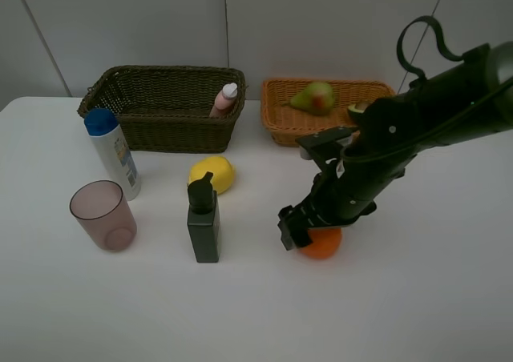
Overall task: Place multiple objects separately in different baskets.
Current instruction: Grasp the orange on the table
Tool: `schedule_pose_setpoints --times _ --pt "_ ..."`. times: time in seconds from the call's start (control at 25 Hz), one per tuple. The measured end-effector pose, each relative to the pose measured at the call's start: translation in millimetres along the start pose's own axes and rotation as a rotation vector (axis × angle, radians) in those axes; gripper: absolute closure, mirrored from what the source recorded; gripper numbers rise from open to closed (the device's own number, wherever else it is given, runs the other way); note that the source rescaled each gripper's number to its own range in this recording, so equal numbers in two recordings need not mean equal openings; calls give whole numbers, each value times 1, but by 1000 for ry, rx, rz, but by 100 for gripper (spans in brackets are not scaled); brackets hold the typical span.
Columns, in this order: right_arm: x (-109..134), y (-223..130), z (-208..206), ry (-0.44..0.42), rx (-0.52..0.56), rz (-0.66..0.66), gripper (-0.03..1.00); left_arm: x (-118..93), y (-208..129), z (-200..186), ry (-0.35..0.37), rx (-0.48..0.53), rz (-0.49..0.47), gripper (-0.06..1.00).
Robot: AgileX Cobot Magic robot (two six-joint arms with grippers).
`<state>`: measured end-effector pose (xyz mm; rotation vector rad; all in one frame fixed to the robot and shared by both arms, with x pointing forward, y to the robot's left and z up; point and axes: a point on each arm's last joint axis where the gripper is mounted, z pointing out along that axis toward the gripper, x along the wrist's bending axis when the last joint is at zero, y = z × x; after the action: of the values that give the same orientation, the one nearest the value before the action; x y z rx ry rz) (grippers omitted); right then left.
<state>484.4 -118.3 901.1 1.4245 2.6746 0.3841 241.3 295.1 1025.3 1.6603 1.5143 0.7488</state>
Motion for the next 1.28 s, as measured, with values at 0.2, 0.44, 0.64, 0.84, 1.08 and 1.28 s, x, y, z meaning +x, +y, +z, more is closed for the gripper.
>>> schedule_pose_setpoints --times 0.2,0.44,0.64,0.84,1.08,1.28 --pt "1 -1 0 8 11 16 36 0 0 0 0 0 0 -6" --pt "1 -2 0 11 18 20 36 0 0 0 0 0 0 -6" --pt "1 -2 0 8 20 14 36 0 0 0 0 0 0 -6" --pt "1 -2 0 7 20 14 36 0 0 0 0 0 0 -6" --pt "1 -2 0 7 20 13 36 0 0 0 0 0 0 -6" --pt "1 -2 0 7 20 14 36 0 0 0 0 0 0 -6"
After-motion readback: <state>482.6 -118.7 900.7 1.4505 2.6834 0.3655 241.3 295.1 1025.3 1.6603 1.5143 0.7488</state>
